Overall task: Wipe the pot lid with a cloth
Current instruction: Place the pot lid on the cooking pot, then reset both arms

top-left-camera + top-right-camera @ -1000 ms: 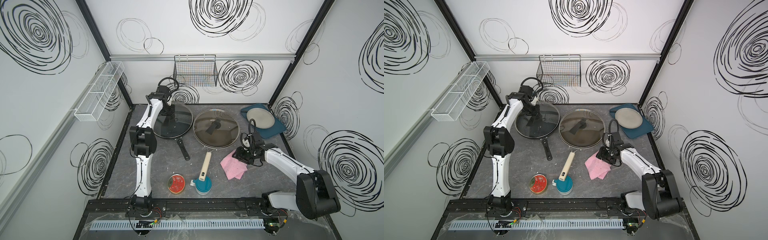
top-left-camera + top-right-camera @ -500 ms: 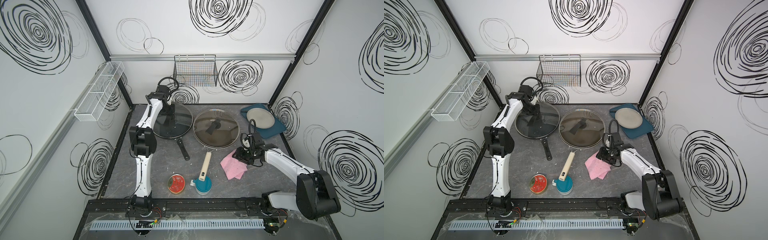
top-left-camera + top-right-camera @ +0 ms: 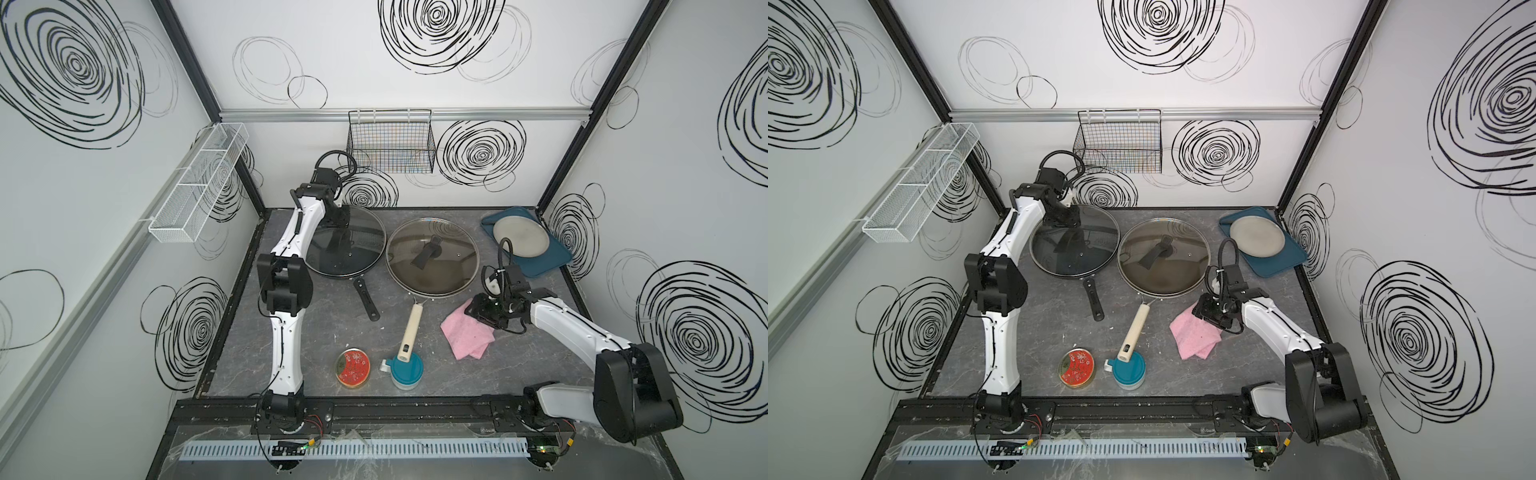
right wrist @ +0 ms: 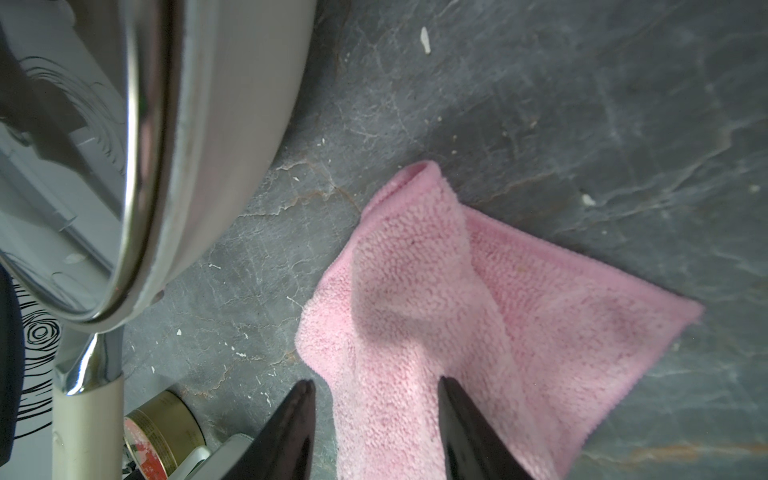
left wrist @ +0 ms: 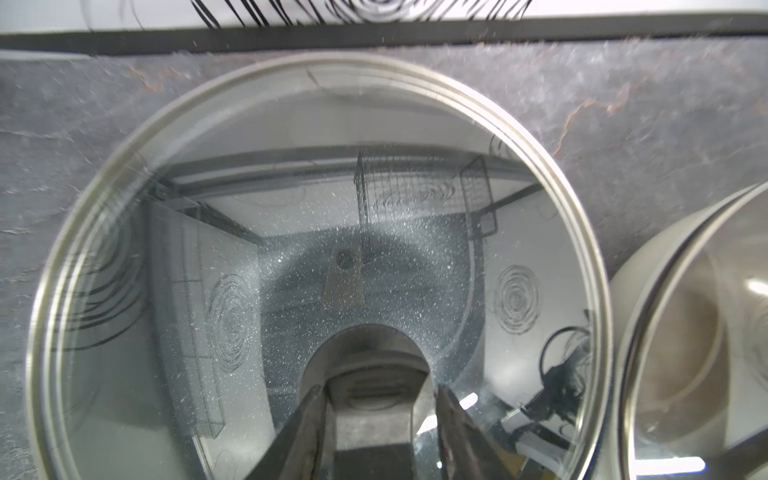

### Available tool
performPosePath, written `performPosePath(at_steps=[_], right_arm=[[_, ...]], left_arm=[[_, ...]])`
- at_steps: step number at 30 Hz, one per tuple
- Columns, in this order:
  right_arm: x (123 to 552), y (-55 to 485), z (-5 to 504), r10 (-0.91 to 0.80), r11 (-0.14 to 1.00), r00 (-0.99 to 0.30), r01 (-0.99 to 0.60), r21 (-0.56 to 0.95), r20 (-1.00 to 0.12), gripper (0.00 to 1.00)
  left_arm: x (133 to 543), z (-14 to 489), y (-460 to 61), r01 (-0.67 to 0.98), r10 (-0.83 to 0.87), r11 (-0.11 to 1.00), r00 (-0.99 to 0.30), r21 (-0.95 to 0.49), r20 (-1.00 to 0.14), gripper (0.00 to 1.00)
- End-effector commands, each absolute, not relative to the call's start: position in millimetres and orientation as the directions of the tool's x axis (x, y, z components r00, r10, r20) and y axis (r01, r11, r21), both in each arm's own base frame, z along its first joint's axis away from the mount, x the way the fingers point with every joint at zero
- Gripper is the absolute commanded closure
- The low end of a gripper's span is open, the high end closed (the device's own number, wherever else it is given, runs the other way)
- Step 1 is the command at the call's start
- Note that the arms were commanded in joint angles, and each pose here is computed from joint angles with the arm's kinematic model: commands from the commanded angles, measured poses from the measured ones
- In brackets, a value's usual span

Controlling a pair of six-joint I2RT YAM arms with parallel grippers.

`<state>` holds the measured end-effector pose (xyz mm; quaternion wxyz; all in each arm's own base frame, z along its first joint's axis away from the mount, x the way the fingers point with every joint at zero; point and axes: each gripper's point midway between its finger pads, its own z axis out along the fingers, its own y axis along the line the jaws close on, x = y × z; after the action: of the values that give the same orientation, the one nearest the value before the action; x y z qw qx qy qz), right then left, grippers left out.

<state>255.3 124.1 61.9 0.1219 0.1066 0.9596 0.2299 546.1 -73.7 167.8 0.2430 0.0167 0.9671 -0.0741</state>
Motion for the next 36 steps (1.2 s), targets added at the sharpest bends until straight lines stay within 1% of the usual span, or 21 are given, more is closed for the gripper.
performPosePath(at_steps=[1, 8, 14, 16, 17, 18, 19, 20, 21, 23, 25, 27, 28, 30, 32, 33, 36], right_arm=[[262.0, 121.8, 70.0, 0.275, 0.87, -0.934, 0.142, 0.472, -0.227, 0.49], [277.1, 115.9, 91.8, 0.295, 0.871, -0.901, 0.117, 0.477, -0.318, 0.48], [300.8, 99.8, 125.2, 0.305, 0.891, -0.841, 0.086, 0.446, -0.447, 0.48], [312.7, 91.2, 141.2, 0.314, 0.894, -0.803, 0.069, 0.444, -0.506, 0.47], [317.9, 85.1, 148.2, 0.326, 0.895, -0.781, 0.073, 0.441, -0.532, 0.45], [323.7, 77.1, 156.9, 0.339, 0.897, -0.753, 0.077, 0.436, -0.564, 0.41], [329.7, 68.2, 166.1, 0.348, 0.9, -0.72, 0.077, 0.429, -0.601, 0.3], [334.3, 57.5, 172.8, 0.363, 0.904, -0.685, 0.095, 0.417, -0.632, 0.13], [337.9, 43.4, 178.3, 0.377, 0.911, -0.64, 0.128, 0.391, -0.669, 0.01], [342.4, 17.9, 188.0, 0.368, 0.929, -0.547, 0.174, 0.328, -0.752, 0.0], [339.0, -16.7, 186.4, 0.352, 0.926, -0.438, 0.288, 0.242, -0.827, 0.0], [333.2, -41.3, 183.6, 0.306, 0.916, -0.345, 0.36, 0.176, -0.888, 0.0], [330.7, -48.2, 181.0, 0.274, 0.916, -0.298, 0.369, 0.155, -0.914, 0.0], [330.3, -47.8, 173.8, 0.165, 0.946, -0.223, 0.311, 0.091, -0.961, 0.0], [327.0, -53.1, 162.0, 0.152, 0.939, -0.159, 0.331, 0.093, -0.976, 0.0], [327.4, -54.1, 153.9, 0.133, 0.941, -0.161, 0.331, 0.074, -0.978, 0.0], [340.0, -51.2, 130.4, 0.141, 0.945, -0.254, 0.324, 0.054, -0.957, 0.0]], left_arm=[[550.1, 222.1, -78.4, 0.069, -0.027, 0.988, -0.799, -0.136, -0.601, 0.53], [545.1, 271.9, -88.4, 0.05, -0.014, 0.997, -0.695, -0.067, -0.719, 0.52], [525.3, 332.8, -79.7, -0.034, -0.072, 0.997, -0.527, -0.063, -0.847, 0.49], [507.8, 351.4, -73.7, -0.065, -0.085, 0.996, -0.451, -0.063, -0.889, 0.46], [498.5, 358.3, -68.1, -0.094, -0.096, 0.994, -0.415, -0.062, -0.905, 0.39], [485.3, 361.8, -62.2, -0.12, -0.099, 0.991, -0.382, -0.057, -0.919, 0.23], [471.0, 367.7, -57.4, -0.134, -0.095, 0.99, -0.344, -0.051, -0.934, 0.0], [458.6, 367.2, -51.9, -0.156, -0.091, 0.987, -0.32, -0.042, -0.943, 0.01], [440.6, 370.1, -43.9, -0.177, -0.095, 0.983, -0.279, -0.046, -0.956, 0.01], [412.8, 359.6, -28.1, -0.22, -0.105, 0.974, -0.235, -0.052, -0.966, 0.01], [380.9, 334.5, -2.1, -0.319, -0.11, 0.947, -0.204, -0.04, -0.973, 0.01], [355.9, 312.0, 15.2, -0.359, -0.098, 0.933, -0.171, -0.03, -0.98, 0.01], [344.3, 296.2, 23.6, -0.383, -0.079, 0.924, -0.162, -0.011, -0.984, 0.01], [327.9, 270.0, 33.9, -0.407, -0.047, 0.913, -0.139, 0.014, -0.989, 0.01], [317.5, 245.0, 38.5, -0.413, -0.034, 0.911, -0.113, 0.016, -0.993, 0.01], [314.7, 236.6, 38.8, -0.41, -0.03, 0.912, -0.098, 0.013, -0.995, 0.01], [316.0, 218.9, 41.0, -0.406, -0.045, 0.914, -0.06, -0.017, -0.997, 0.01]])
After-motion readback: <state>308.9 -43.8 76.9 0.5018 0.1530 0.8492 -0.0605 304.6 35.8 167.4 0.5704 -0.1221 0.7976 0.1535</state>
